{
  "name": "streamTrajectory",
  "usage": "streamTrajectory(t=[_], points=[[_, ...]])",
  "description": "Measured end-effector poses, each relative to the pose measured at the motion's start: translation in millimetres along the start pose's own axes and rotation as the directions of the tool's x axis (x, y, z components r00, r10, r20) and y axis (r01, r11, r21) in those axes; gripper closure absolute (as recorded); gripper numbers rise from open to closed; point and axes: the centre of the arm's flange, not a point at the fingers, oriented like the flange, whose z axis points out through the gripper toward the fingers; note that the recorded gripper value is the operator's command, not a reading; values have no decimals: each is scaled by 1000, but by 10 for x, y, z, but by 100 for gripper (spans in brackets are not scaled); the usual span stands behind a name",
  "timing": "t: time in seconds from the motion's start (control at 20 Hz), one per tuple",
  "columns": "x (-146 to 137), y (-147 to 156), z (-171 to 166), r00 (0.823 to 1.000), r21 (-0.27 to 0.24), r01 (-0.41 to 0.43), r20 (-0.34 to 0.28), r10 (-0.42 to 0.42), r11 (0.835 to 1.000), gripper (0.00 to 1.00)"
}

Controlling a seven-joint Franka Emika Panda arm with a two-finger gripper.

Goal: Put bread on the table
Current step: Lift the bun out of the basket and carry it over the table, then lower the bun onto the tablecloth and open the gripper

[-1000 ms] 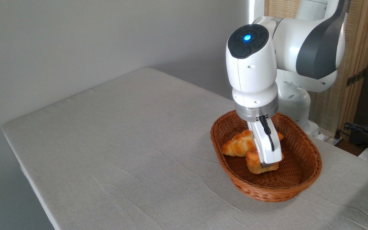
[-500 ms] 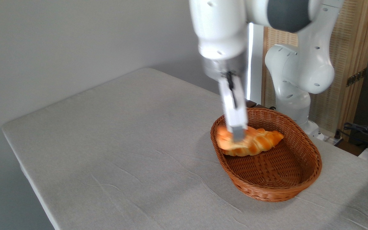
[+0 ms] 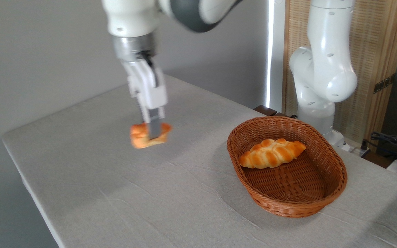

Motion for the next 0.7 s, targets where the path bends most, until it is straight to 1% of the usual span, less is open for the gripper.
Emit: streamTrajectory(t=[0.05,0.1,0.15,0.25,0.3,0.35,0.7], points=[[222,47,123,999,26,37,-12,-37,999,47],[426,106,257,998,44,66,-22,-65,997,38],[597,170,390,996,52,84,-28,-83,995,36],[873,306,674,995,50,97,-21,-96,994,17],[946,341,774,995,47,98,-16,-97,994,12],[992,359,852,995,44,98,-11,-98,994,0],[1165,489,1223,997,12,64,33,-64,998,0]])
